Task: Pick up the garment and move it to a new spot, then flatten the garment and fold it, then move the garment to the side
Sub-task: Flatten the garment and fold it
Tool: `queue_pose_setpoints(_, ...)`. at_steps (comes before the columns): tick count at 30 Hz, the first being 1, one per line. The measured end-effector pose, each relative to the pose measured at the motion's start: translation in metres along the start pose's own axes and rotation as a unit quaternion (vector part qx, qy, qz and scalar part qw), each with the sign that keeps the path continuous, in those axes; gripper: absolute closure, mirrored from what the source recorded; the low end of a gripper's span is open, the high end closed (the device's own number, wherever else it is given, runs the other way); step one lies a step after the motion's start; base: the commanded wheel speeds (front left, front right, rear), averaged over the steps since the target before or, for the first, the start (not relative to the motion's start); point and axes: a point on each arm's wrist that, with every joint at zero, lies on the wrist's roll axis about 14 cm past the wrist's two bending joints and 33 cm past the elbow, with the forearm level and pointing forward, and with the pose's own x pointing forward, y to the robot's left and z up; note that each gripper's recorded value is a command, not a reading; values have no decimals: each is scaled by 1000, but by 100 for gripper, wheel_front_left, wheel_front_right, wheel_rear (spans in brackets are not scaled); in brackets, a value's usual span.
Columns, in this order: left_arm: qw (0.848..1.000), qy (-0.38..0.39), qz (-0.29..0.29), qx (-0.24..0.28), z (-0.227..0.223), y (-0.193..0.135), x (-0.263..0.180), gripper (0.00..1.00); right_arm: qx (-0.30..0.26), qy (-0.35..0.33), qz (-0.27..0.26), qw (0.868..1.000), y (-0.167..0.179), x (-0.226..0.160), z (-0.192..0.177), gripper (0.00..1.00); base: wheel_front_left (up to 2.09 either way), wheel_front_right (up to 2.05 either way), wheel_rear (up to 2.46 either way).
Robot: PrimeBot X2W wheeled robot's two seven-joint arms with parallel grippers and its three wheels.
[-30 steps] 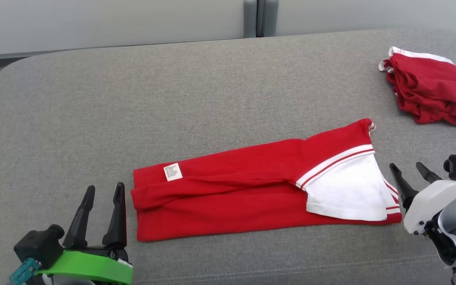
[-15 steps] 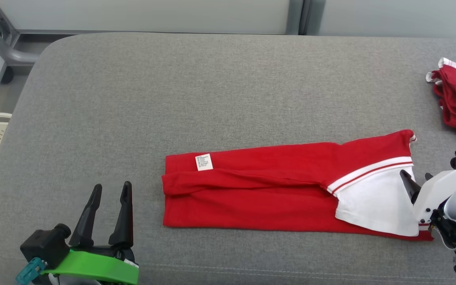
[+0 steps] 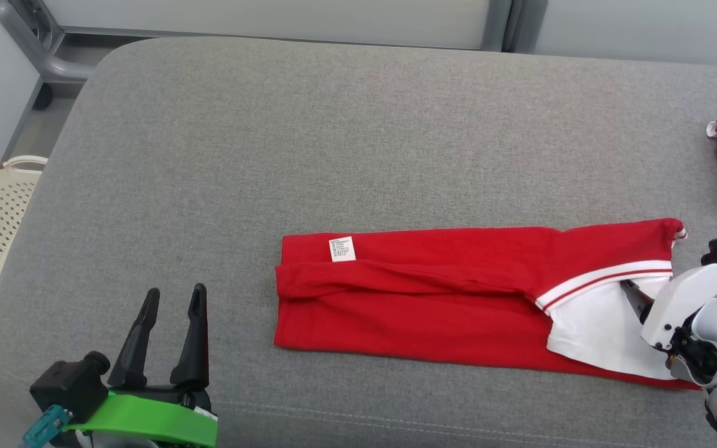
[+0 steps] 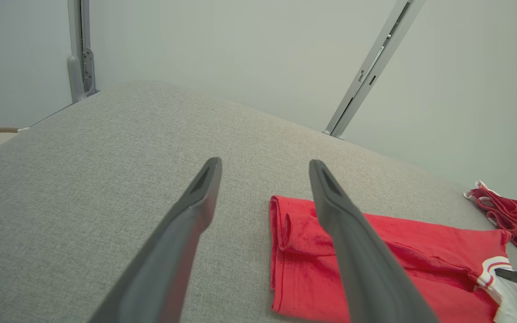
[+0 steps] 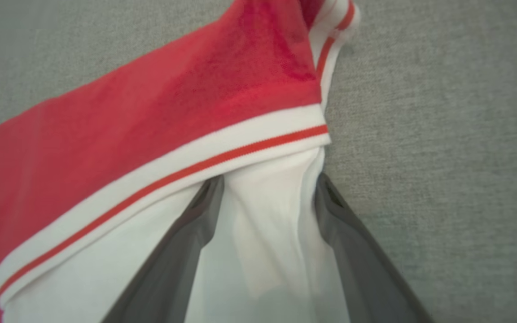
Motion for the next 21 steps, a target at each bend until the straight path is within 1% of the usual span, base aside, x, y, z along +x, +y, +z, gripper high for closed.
queue_pose_setpoints(4, 1000, -1, 1, 0, 1, 1, -1, 0, -19, 15, 11, 1000, 8, 1, -7, 0, 0, 0, 0)
queue_pose_setpoints(5, 1000, -1, 1, 0, 1, 1, -1, 0, -30, 19, 10, 999, 8, 1, -9, 18, 0, 0, 0)
queue_pose_setpoints(6, 1000, -1, 1, 1, 1, 1, -1, 0, -46, 21, 10, 999, 8, 1, -10, 58, 0, 0, 0)
queue_pose_setpoints(7, 1000, -1, 1, 1, 2, 2, -1, 0, -59, 23, 9, 998, 8, 2, -11, 70, 0, 0, 0)
queue_pose_setpoints(9, 1000, -1, 1, 2, 2, 2, -1, 0, -72, 22, 8, 997, 8, 2, -12, 100, 0, 0, 0)
queue_pose_setpoints(12, 1000, -1, 0, 5, 3, 2, -1, 0, -71, 19, 14, 997, 15, 4, -14, 100, 0, 0, 0)
queue_pose_setpoints(15, 1000, -1, -2, 7, 3, 2, -1, 0, -63, -1, 11, 998, 13, 3, -8, 100, 0, 0, 0)
queue_pose_setpoints(21, 1000, 8, -10, 4, -3, -2, -1, 0, -48, -59, 7, 997, 7, -6, 22, 100, 0, 0, 0)
